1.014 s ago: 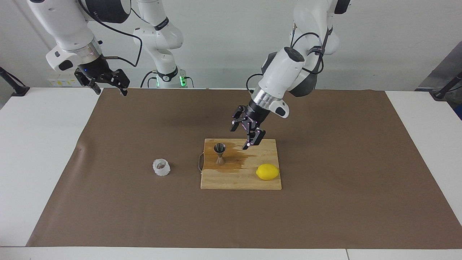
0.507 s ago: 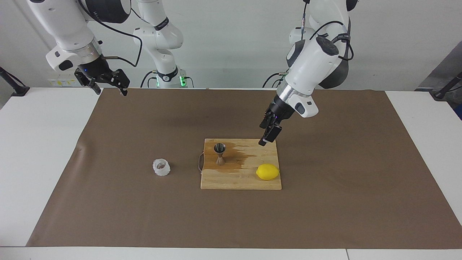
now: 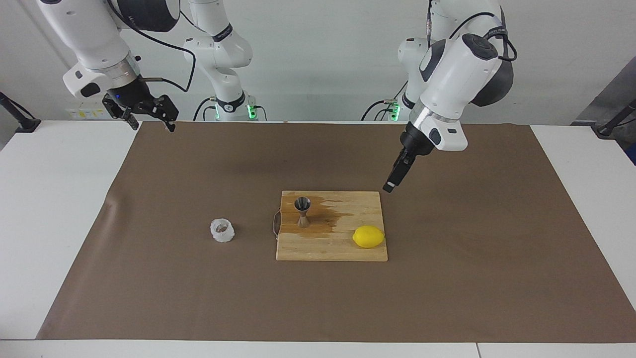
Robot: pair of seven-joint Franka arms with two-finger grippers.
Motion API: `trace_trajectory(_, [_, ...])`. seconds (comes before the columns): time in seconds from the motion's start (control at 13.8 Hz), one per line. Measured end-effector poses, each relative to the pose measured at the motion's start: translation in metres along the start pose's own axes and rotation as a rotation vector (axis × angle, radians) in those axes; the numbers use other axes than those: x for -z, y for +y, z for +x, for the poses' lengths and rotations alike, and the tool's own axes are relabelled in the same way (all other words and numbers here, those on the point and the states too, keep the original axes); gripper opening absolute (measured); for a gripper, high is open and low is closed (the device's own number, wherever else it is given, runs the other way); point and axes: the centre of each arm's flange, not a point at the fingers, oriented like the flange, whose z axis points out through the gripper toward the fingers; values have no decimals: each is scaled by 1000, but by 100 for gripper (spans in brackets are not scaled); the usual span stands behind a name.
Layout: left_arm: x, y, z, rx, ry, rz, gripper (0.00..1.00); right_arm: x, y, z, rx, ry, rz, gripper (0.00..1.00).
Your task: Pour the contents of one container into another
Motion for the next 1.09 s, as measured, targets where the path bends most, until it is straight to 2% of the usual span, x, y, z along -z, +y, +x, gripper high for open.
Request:
trace_trajectory(0.29, [14, -37, 53, -272, -3, 47, 100, 0, 36, -3, 133, 28, -2, 100])
trace_trajectory(0.51, [19, -56, 78, -519, 25, 102, 100, -17, 72, -6, 247, 78, -21, 100])
trace_trajectory(0.72, [31, -80, 100, -745, 7, 148, 100, -31, 105, -13, 433, 118, -53, 100])
trace_trajectory(0.87, [40, -96, 111, -845, -12, 171, 100, -36, 122, -16, 556, 128, -70, 100])
trace_trajectory(0.94, [44, -101, 113, -885, -19, 183, 100, -40, 128, -16, 608, 138, -61, 100])
trace_trajectory(1.09, [54, -113, 120, -950, -30, 196, 100, -60, 145, -14, 714, 178, 12, 100])
